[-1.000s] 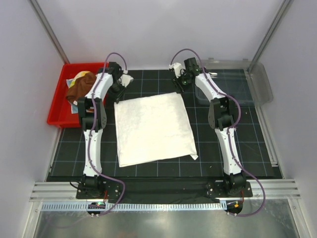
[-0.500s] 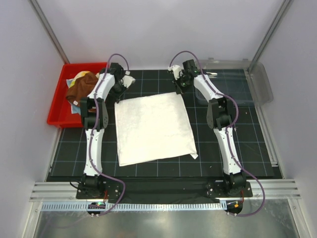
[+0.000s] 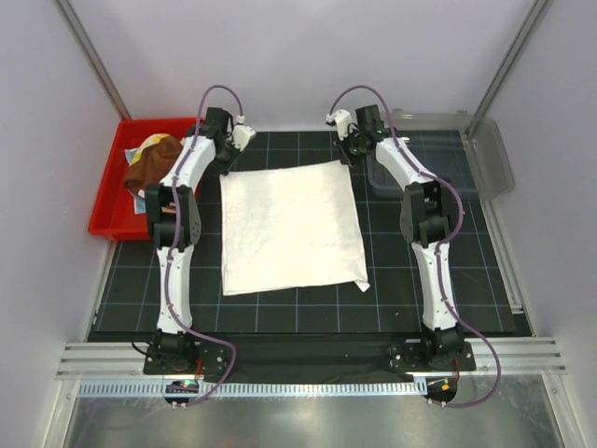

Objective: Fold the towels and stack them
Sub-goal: Fold the towel

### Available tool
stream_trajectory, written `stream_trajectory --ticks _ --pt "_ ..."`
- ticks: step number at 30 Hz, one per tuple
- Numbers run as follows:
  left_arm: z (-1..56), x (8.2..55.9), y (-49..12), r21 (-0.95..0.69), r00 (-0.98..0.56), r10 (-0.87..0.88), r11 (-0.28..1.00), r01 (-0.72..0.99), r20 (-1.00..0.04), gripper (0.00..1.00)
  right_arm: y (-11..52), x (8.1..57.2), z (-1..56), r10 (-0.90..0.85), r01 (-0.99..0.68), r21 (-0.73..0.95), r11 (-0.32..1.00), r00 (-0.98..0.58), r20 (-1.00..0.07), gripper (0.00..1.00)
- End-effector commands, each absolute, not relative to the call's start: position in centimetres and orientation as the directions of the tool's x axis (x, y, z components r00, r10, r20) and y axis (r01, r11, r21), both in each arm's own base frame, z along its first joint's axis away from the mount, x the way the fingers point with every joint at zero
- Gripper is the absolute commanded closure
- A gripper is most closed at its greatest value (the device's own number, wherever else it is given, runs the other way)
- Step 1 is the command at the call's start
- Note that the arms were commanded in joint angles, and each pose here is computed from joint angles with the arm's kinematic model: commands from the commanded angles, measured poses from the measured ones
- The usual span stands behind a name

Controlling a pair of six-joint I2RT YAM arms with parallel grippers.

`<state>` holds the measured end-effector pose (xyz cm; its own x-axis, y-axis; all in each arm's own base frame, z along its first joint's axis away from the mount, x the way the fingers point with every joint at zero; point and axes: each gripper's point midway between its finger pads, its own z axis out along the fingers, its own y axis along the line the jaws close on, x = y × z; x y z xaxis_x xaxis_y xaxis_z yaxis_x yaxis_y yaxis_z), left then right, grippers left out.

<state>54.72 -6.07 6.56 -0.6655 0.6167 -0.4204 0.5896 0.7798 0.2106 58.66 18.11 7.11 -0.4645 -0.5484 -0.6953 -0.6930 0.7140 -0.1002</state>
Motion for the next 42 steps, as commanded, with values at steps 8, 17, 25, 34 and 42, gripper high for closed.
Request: stream_trajectory --ticks 8,17,25,34,42 --pt "12.4 56.0 -5.9 0.289 -0.606 0.589 0.801 0.524 -0.534 1.0 16.4 60.5 14.8 -0.538 -0.634 -0.247 0.733 -0.317 -0.781 0.99" --pt "15.0 54.8 -5.7 0.31 -0.593 0.588 0.803 0.509 -0.549 1.0 16.0 59.7 16.4 -0.517 -0.621 -0.247 0.744 -0.302 -0.801 0.99" --pt "15.4 52.4 -5.7 0.298 -0.639 0.591 0.804 0.514 -0.492 1.0 16.1 57.5 18.1 -0.484 -0.625 -0.215 0.751 -0.299 -0.822 0.99" --pt "16.9 49.4 -7.2 0.202 -0.64 0.552 0.818 0.538 -0.534 1.0 15.5 54.2 19.4 -0.479 -0.626 -0.209 0.752 -0.3 -0.825 0.99" --pt "18.1 46.5 -8.0 0.15 -0.648 0.516 0.832 0.534 -0.56 1.0 15.5 50.6 18.6 -0.417 -0.622 -0.126 0.772 -0.347 -0.84 0.99"
